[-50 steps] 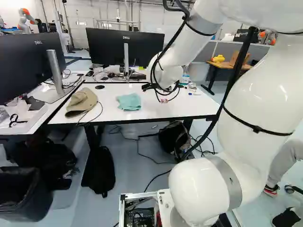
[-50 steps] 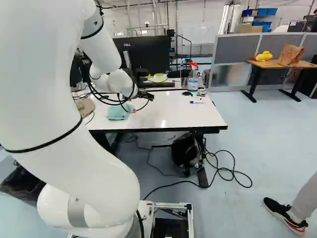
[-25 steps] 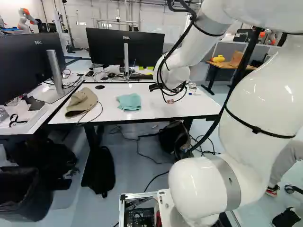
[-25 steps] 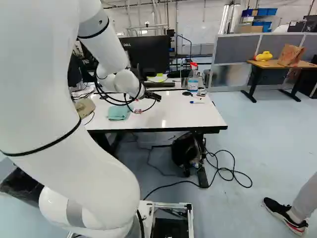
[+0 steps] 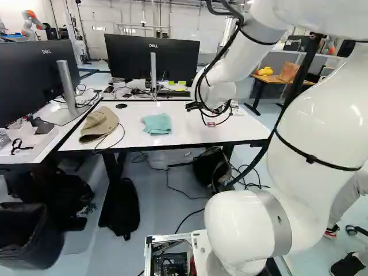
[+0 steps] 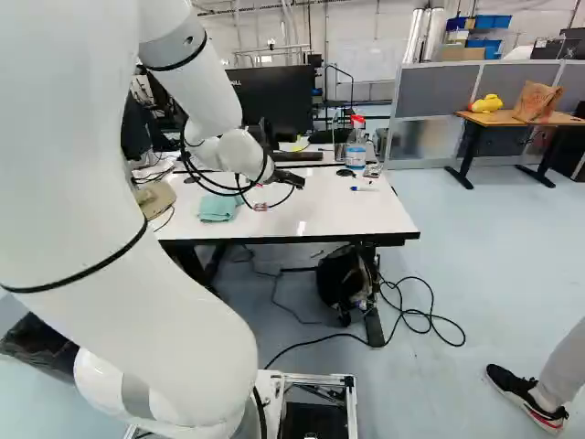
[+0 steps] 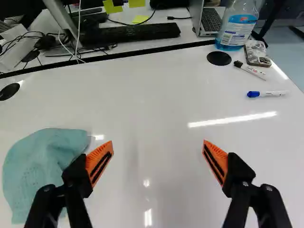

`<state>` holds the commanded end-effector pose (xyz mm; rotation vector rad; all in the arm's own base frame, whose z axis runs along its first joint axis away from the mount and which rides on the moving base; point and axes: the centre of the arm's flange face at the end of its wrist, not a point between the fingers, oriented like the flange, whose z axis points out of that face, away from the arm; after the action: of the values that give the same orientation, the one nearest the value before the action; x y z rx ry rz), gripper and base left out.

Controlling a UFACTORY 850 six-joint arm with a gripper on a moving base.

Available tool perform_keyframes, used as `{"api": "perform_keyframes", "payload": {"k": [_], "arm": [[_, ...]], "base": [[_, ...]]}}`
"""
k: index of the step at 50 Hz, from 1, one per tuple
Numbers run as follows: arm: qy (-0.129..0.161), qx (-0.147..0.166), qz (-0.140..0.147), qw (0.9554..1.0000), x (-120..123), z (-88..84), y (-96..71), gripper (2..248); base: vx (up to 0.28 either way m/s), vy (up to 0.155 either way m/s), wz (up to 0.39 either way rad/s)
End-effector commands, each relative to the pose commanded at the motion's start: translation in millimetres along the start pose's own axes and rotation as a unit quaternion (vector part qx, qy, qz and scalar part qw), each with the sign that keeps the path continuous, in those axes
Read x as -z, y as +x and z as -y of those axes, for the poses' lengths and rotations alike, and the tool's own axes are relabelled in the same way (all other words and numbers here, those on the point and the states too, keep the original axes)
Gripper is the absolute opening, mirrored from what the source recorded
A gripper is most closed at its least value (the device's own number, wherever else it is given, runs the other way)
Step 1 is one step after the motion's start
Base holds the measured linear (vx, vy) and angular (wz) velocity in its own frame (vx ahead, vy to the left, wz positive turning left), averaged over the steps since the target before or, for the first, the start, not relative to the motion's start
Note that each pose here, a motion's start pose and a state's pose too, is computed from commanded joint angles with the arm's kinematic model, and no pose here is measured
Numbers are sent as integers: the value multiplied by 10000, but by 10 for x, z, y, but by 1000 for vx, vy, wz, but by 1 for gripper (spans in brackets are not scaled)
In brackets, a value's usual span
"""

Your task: Clean the table with the green towel

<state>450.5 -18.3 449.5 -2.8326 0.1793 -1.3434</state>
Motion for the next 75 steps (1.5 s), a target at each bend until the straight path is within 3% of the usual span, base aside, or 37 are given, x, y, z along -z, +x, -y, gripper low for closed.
{"api": "perform_keyframes", "payload": {"k": [36,75], "arm": [[33,108,-355,9993,154,-3,-342,247],[167,328,-1142,9928,535,-20,-1139,247]], "base": [[0,0,0],[0,0,0]]}}
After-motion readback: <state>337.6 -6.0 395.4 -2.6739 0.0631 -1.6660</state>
